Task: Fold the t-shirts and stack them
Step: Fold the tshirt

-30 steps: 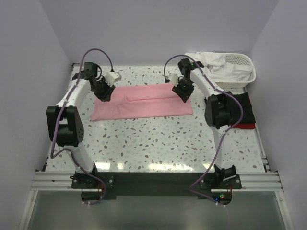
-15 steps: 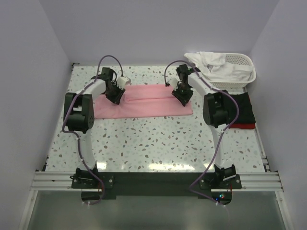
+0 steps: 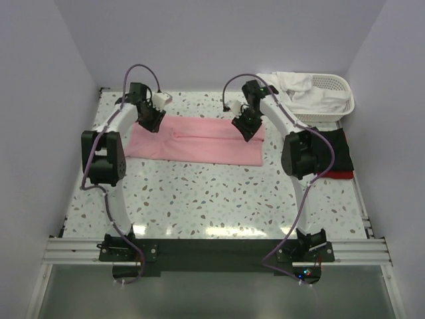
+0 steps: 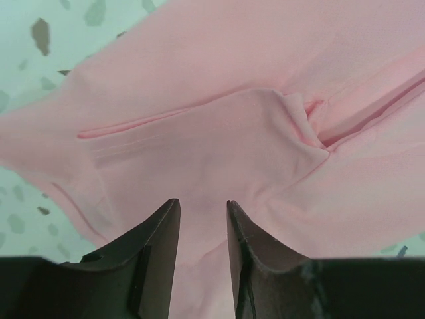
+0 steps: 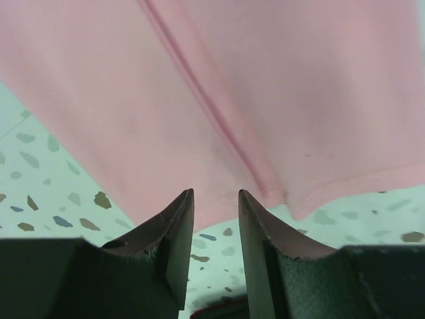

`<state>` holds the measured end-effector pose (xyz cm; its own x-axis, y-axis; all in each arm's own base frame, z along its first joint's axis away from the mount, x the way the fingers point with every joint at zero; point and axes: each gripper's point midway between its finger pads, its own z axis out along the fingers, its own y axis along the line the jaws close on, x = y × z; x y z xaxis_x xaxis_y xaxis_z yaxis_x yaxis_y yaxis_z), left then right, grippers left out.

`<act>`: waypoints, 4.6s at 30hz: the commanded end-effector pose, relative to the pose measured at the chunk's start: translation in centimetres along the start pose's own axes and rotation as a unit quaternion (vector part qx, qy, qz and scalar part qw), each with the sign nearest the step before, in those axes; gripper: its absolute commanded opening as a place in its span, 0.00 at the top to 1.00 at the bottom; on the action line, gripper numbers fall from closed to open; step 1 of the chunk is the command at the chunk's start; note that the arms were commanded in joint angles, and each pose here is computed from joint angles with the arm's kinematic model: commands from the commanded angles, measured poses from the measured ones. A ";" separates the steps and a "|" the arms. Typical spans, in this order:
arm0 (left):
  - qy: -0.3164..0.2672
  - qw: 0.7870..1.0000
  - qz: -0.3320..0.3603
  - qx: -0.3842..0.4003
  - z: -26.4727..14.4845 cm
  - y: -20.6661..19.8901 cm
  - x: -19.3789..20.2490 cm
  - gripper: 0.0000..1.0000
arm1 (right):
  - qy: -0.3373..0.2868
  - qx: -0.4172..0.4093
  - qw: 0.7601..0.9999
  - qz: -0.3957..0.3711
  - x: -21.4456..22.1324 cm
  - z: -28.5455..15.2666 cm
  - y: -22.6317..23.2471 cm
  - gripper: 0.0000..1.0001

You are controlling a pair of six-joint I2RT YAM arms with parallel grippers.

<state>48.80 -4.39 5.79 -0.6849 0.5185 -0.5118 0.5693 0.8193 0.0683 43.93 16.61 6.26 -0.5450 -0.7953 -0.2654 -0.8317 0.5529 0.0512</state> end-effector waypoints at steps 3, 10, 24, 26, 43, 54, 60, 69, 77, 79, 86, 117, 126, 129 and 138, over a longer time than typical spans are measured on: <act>-0.002 0.999 -0.029 -0.017 -4.7 -0.6 -0.4 0.61 | -0.019 0.071 0.997 -0.010 -2.2 -0.3 -4.0 0.64; 0.052 0.996 -0.065 -0.023 -6.5 -1.2 4.2 0.57 | -0.015 0.050 0.998 -0.035 -2.4 -0.2 -1.4 0.64; 0.090 0.994 -0.044 0.046 -7.5 0.5 10.8 0.50 | 0.053 -0.014 0.997 -0.051 3.2 1.2 4.7 0.65; 0.085 0.995 -0.043 0.033 -6.9 1.3 10.7 0.50 | 0.059 -0.004 0.997 -0.051 3.5 1.7 4.3 0.65; 0.142 0.989 -0.042 0.018 -3.2 4.5 14.3 0.91 | 0.128 -0.039 0.988 -0.071 7.9 2.7 6.3 0.66; 0.081 0.992 -0.054 -0.085 2.3 13.6 4.7 0.75 | 0.077 -0.239 0.961 -0.115 3.7 -3.1 18.4 0.57; -0.029 0.993 -0.065 -0.095 -3.7 12.6 -2.0 0.52 | 0.048 -0.104 0.992 -0.060 1.6 -3.3 8.6 0.59; -0.031 0.996 -0.082 0.010 -4.2 2.2 -2.5 0.38 | 0.089 -0.007 0.993 -0.071 2.7 2.7 2.3 0.65; -0.001 0.996 -0.087 0.031 -2.5 -1.8 -1.3 0.46 | 0.131 -0.062 0.985 -0.092 6.5 4.5 7.2 0.80; 0.005 0.995 -0.092 0.033 -2.1 -1.9 -0.9 0.48 | 0.140 -0.097 0.980 -0.107 7.6 3.9 10.7 0.80; 0.024 0.995 -0.084 0.040 -0.1 -3.2 -0.5 0.47 | 0.093 -0.324 0.928 -0.161 8.1 -2.4 25.0 0.67; -0.283 0.953 0.103 0.004 -0.1 -4.2 -22.4 0.28 | -0.076 -0.185 0.980 0.013 -1.4 -3.0 14.3 0.60; -0.326 0.889 0.300 0.112 -14.4 -14.2 -10.1 0.23 | -0.236 -0.045 0.950 -0.199 -3.1 -10.0 14.2 0.34; -0.283 0.877 0.346 0.175 -14.0 -18.2 -2.8 0.23 | -0.216 -0.043 0.931 -0.289 -0.2 -8.9 16.4 0.33; -0.246 0.839 0.429 0.225 -12.1 -26.4 9.2 0.31 | -0.177 -0.083 0.895 -0.401 5.9 -1.7 22.9 0.44</act>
<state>23.24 -17.66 9.91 0.1438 0.6299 -0.7633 0.9725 0.0531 0.2270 19.80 23.16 7.83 0.1483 -0.8129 -0.5632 -0.9857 -0.1678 -0.0173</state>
